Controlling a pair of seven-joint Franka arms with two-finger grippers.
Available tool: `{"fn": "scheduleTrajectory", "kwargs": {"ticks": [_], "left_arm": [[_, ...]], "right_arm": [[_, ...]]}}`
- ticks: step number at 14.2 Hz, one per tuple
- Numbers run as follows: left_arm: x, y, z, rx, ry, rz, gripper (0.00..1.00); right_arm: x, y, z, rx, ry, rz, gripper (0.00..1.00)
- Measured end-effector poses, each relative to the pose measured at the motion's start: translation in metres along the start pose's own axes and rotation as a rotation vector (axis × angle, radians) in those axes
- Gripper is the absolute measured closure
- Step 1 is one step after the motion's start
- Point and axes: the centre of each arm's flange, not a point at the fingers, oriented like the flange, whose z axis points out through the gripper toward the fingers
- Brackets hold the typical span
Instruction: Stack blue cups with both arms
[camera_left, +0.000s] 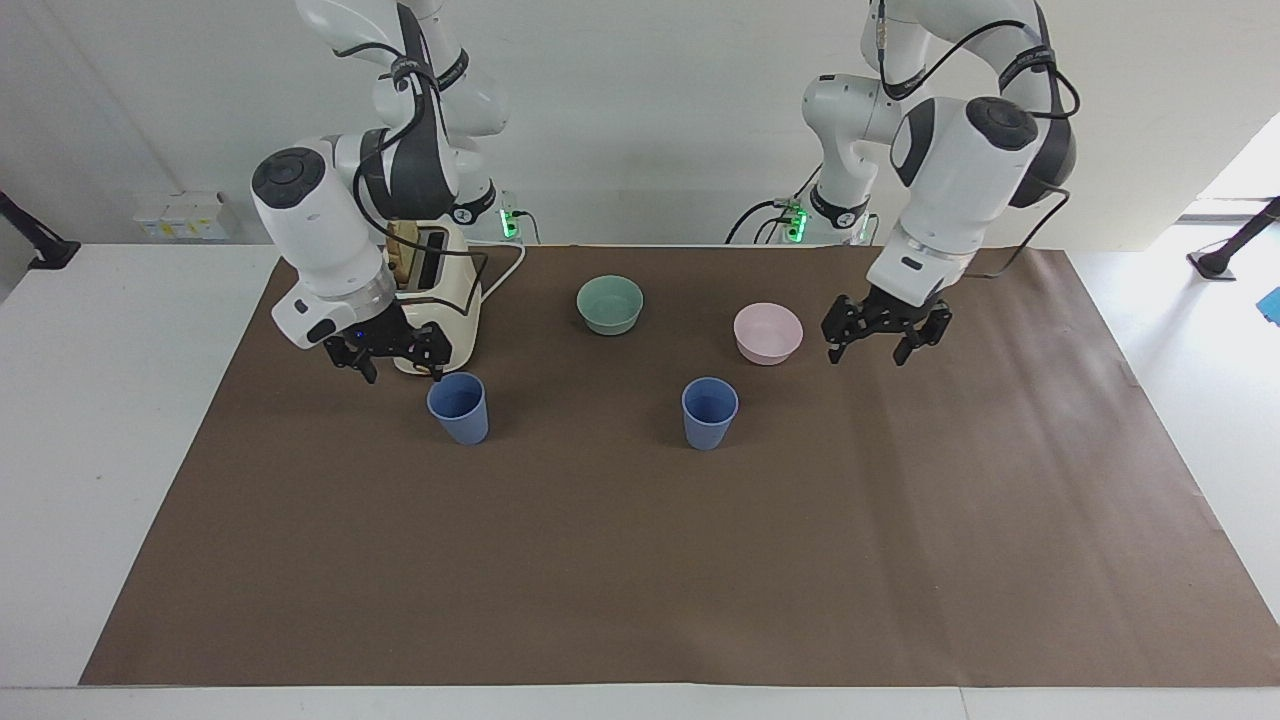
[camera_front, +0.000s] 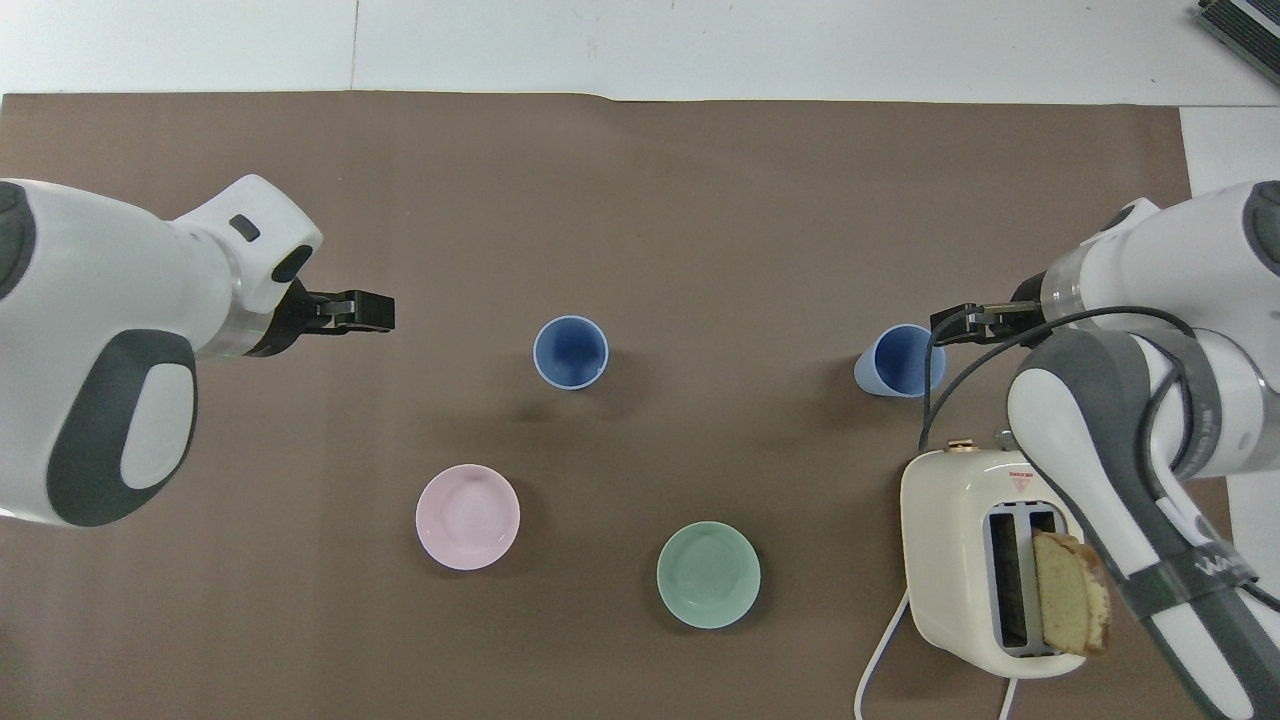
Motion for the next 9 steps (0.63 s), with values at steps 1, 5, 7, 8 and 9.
{"fn": "scheduleTrajectory", "kwargs": {"ticks": [1,5,7,8,9], "left_arm": [[0.003,-0.011,-0.009,0.014,-0.001,-0.002,0.0],[0.009,-0.052,-0.034,0.035,-0.048,0.056,0.0],[0.01,-0.073,-0.046,0.038,-0.069,0.085,0.0],[0.011,-0.079,-0.052,0.038,-0.072,0.086,0.0],[0.011,-0.083,-0.059,0.038,-0.074,0.087,0.0]], "right_arm": [[0.002,0.0,0.011,0.003,-0.005,0.0,0.0],[0.0,-0.014,0.047,0.007,-0.051,-0.025,0.0],[-0.003,-0.015,0.053,0.006,-0.065,-0.026,0.0],[-0.004,-0.014,0.054,0.006,-0.066,-0.026,0.0],[-0.004,-0.014,0.054,0.006,-0.066,-0.026,0.0]]}}
